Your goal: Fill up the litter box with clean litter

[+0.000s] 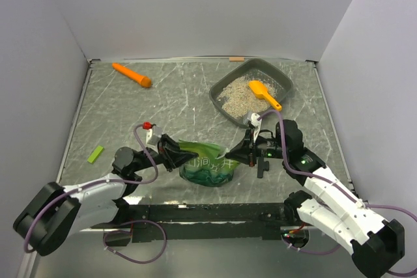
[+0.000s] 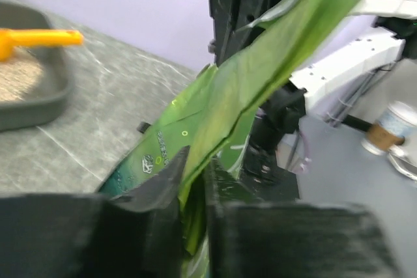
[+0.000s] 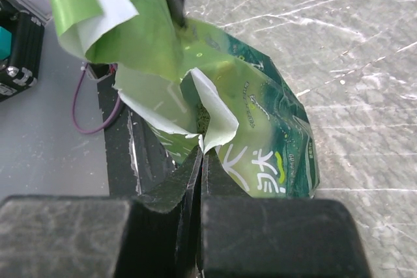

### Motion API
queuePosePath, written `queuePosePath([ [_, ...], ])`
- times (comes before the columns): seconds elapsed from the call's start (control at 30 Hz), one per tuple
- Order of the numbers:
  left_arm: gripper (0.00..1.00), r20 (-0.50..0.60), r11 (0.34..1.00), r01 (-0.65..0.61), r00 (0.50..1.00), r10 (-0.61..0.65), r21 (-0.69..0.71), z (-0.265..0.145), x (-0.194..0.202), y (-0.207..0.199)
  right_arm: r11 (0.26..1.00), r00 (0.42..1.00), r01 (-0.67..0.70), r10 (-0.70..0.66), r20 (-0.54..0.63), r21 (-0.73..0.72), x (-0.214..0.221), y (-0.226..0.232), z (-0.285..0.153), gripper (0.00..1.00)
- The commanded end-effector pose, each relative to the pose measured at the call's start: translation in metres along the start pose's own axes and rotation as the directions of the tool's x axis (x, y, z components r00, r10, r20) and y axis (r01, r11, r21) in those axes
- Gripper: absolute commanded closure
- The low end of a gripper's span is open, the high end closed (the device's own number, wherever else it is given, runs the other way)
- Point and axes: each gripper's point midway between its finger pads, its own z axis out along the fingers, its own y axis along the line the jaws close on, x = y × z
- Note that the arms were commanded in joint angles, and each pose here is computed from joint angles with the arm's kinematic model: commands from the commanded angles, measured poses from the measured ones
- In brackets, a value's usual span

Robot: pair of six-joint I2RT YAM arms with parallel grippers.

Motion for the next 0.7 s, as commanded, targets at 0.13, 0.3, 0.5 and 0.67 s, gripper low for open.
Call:
queuePosePath([
  [0.13,0.99,0.018,0.977,-0.064,0.998,0.062,0.205,0.001,-0.014,-0.035,0.999,0.996,0.046,-0.045,0.071,-0.006,-0.020,0.011,-0.006,0.94],
  [0.3,0.99,0.063,0.992,-0.107,0.993,0.103,0.066,-0.001,-0.028,-0.021,0.992,0.991,0.023,-0.039,0.127,0.124,-0.027,-0.002,-0.015,0.49],
  [0.5,0.99,0.131,0.990,-0.144,0.981,0.143,-0.002,-0.010,-0.044,-0.022,0.981,0.956,0.017,-0.073,0.284,0.194,-0.028,-0.008,-0.027,0.43],
  [0.67,0.99,0.122,0.992,-0.121,0.985,0.119,0.016,-0.011,-0.038,-0.024,0.965,0.907,0.051,-0.152,0.392,0.257,-0.032,-0.012,-0.040,0.39],
])
